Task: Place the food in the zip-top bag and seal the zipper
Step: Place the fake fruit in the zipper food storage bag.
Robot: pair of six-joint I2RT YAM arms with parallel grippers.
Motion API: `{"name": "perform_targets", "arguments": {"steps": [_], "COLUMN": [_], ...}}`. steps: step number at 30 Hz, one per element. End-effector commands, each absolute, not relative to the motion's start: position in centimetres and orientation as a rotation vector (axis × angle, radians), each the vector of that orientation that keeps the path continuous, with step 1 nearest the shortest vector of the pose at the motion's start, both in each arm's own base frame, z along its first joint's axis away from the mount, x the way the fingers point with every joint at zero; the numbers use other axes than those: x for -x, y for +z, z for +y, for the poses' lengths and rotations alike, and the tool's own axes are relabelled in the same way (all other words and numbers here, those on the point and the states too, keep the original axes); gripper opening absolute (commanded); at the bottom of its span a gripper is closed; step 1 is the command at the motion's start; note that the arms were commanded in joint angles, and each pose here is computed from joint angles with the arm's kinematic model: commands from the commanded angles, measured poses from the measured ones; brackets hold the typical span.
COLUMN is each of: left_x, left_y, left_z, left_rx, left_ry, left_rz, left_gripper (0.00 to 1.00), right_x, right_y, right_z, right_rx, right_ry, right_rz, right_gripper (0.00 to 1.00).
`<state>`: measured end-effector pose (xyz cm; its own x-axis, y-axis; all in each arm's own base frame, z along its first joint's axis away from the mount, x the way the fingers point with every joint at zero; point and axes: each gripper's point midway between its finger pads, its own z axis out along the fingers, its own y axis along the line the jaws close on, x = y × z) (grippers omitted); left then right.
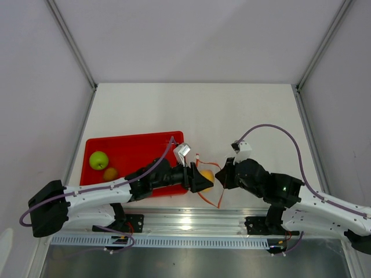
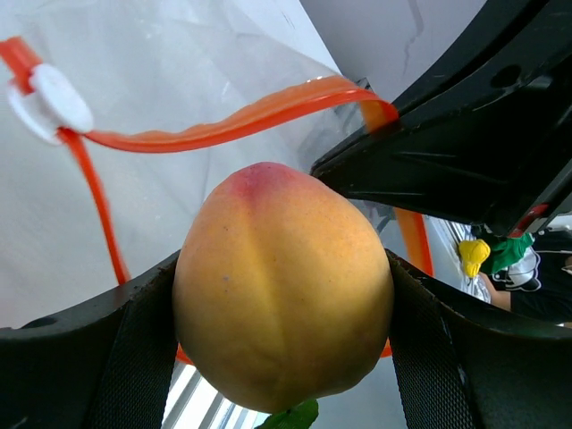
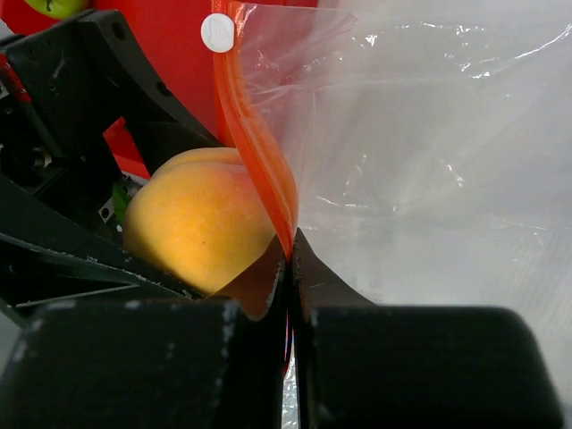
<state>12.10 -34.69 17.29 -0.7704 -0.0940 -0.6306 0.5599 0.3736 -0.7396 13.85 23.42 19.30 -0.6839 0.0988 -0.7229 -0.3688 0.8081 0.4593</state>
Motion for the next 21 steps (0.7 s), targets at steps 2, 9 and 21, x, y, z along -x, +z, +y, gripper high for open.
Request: {"name": "perform_targets", "arguments": {"steps": [2, 9, 21], "left_x": [-12.2, -11.6, -12.8], "left_y": [19.6, 21.7, 21.8], "left_z": [-35.0, -34.1, -31.0], "left_rx": [-0.394, -0.429, -0.343], "left_ry": [-1.427, -1.330, -1.161], "left_rz": [1.964, 1.929, 1.953], "left_gripper": [0.82, 0.99, 0.99], "right_x": [-13.5, -13.3, -13.0], "right_y": [21.1, 21.4, 21.8], "right_z": [23.2, 23.1, 22.2], "right_rx": [0.127, 0.129, 0.028], "right_ry": [0.839, 0.859, 0.912], "right_rz": [2.176, 2.169, 2.153], "right_gripper": [0.00, 0.00, 0.00]}}
